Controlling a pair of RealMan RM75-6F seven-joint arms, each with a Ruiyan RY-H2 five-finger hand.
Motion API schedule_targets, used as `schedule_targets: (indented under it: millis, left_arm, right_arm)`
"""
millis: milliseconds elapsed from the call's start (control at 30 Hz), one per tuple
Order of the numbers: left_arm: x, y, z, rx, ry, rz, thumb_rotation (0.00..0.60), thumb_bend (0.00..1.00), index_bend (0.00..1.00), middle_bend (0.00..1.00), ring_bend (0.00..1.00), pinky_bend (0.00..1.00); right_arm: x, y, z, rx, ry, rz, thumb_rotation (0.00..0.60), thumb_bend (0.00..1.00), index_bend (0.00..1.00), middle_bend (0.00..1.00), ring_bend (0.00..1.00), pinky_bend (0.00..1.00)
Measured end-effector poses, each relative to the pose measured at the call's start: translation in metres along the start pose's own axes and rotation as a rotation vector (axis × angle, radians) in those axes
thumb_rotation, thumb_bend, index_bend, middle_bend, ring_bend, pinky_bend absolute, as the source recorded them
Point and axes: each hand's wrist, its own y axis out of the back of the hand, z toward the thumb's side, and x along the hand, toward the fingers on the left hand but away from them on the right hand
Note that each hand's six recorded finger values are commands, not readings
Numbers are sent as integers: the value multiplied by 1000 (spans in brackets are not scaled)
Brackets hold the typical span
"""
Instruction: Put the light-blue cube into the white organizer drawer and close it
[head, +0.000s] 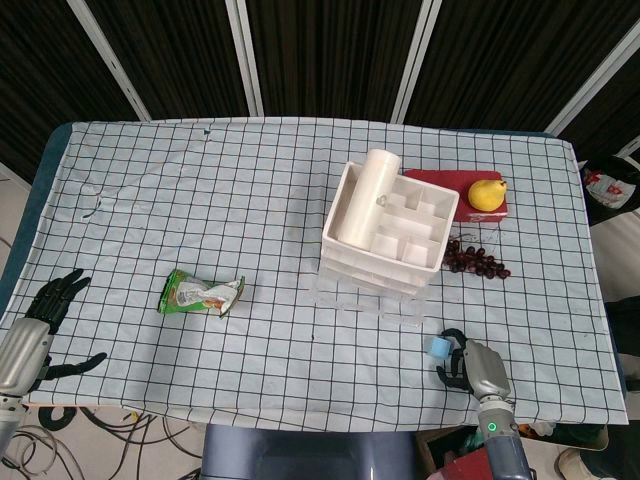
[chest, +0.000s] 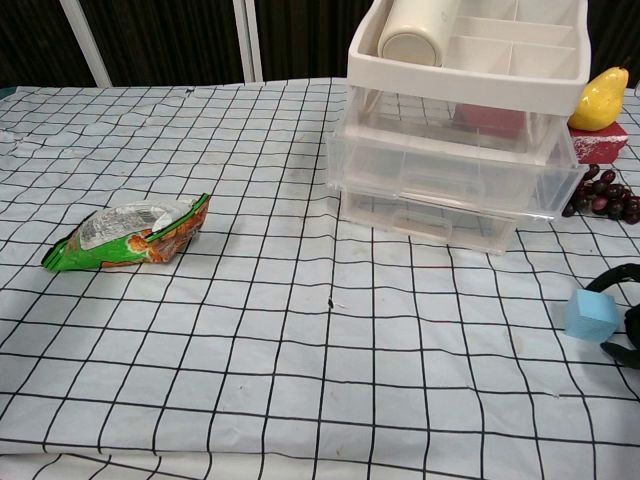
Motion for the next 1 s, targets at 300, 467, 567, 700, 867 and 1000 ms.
schedule_targets:
  millis: [300,467,567,700,867,1000]
  left_arm:
    - [-1,-1,0,0,5,-2,600,21,0,0,0,0]
    - [-1,0,0,-2,7,0,600,21,0,0,0,0]
    - [-1,-1,0,-4,7,-3,600,22,0,0,0,0]
    - [-1,-1,-1,-7,9,-5,600,22,0,0,0,0]
    - [-1,0,-1,-11,12,-3,600,22,0,0,0,0]
    - [-1,0,-1,-10,13,-4,600,22,0,0,0,0]
  right_arm:
    - [-1,-3,6,-41,9,2,600,307,340,713,742,675]
    - [-3,-5,6,-48,4,-5,600,358,484,718,747,675]
    - [-3,-4,6,-55,1,-10,600,380,545,723,751,675]
    - [-1,-3,7,-63,9,-15,600,398,602,724,752,675]
    - [4,0,9,-69,21,-10,600,403,604,724,752,675]
    - [13,12,13,-87,39,-14,600,406,605,724,752,675]
